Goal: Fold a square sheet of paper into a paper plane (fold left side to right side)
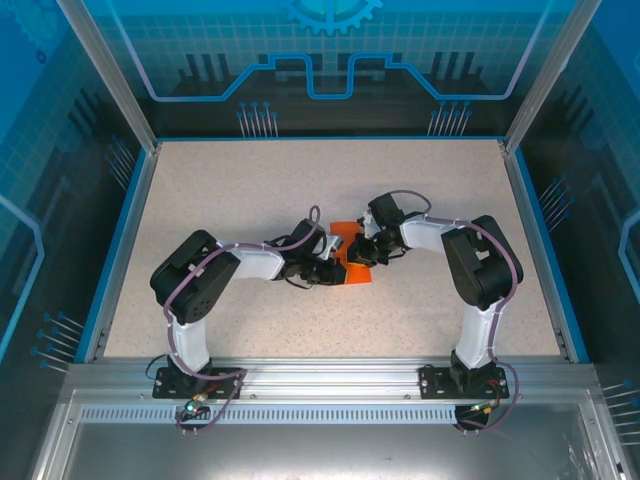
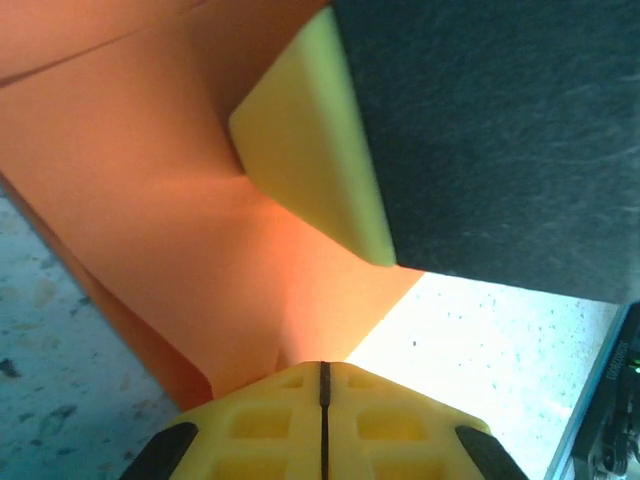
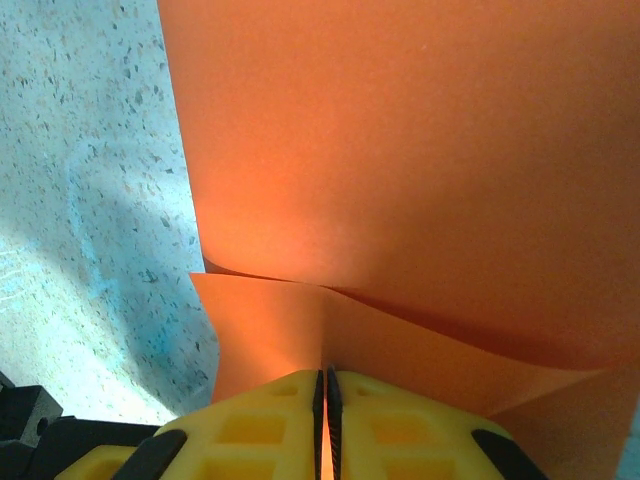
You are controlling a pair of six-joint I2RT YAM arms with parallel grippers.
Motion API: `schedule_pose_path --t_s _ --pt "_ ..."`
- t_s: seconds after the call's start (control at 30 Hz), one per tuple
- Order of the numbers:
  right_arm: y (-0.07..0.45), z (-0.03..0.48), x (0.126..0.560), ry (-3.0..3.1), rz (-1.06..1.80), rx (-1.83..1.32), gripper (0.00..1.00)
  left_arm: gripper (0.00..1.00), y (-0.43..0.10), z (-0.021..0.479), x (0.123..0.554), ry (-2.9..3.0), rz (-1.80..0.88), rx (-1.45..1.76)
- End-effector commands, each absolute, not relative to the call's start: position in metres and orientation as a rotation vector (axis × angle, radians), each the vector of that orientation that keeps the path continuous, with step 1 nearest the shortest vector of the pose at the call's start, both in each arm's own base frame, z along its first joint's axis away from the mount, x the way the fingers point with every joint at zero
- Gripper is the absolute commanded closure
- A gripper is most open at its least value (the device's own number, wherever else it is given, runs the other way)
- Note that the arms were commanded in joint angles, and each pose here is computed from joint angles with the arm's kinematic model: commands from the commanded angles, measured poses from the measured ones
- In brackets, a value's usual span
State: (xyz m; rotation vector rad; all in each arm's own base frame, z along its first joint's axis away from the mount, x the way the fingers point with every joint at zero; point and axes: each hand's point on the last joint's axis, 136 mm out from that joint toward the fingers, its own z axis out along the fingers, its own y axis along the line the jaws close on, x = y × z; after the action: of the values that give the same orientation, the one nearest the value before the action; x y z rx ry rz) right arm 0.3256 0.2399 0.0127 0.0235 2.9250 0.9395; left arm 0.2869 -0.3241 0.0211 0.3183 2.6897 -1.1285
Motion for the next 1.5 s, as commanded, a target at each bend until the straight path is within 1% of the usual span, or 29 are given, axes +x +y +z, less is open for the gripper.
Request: schedule_pose_path --t_s 0.0,0.3,0.43,0.63,0.77,0.9,1.23,1.47 --pt "0.232 -0.003 0.31 3.006 0.893 0.05 0.87 0.93 -0.322 0.017 0.29 2.716 -1.076 0.303" --pt "0.231 -0.004 0.31 3.007 0.89 0.045 0.87 0.93 -0.316 0.013 0.29 2.732 -1.029 0.284" --pt "0.231 -0.003 0.31 3.003 0.89 0.038 0.87 0.95 -0.312 0.011 0.288 2.745 -1.014 0.274" --pt "0.241 0.016 0.317 2.883 1.061 -0.018 0.87 1.0 -0.309 0.008 0.285 2.753 -1.06 0.252" --pt "0.245 0.032 0.32 2.802 1.122 -0.072 0.88 1.0 -0.312 0.003 0.282 2.77 -1.145 0.253" --pt "0.249 0.04 0.315 2.767 1.172 -0.1 0.88 1.0 -0.309 -0.002 0.284 2.778 -1.169 0.219" --pt "0.26 0.029 0.311 2.791 1.189 -0.106 0.88 1.0 -0.308 -0.006 0.285 2.792 -1.17 0.205" --pt "0.251 0.011 0.311 2.861 1.061 -0.114 0.88 1.0 -0.305 -0.009 0.285 2.811 -1.151 0.19"
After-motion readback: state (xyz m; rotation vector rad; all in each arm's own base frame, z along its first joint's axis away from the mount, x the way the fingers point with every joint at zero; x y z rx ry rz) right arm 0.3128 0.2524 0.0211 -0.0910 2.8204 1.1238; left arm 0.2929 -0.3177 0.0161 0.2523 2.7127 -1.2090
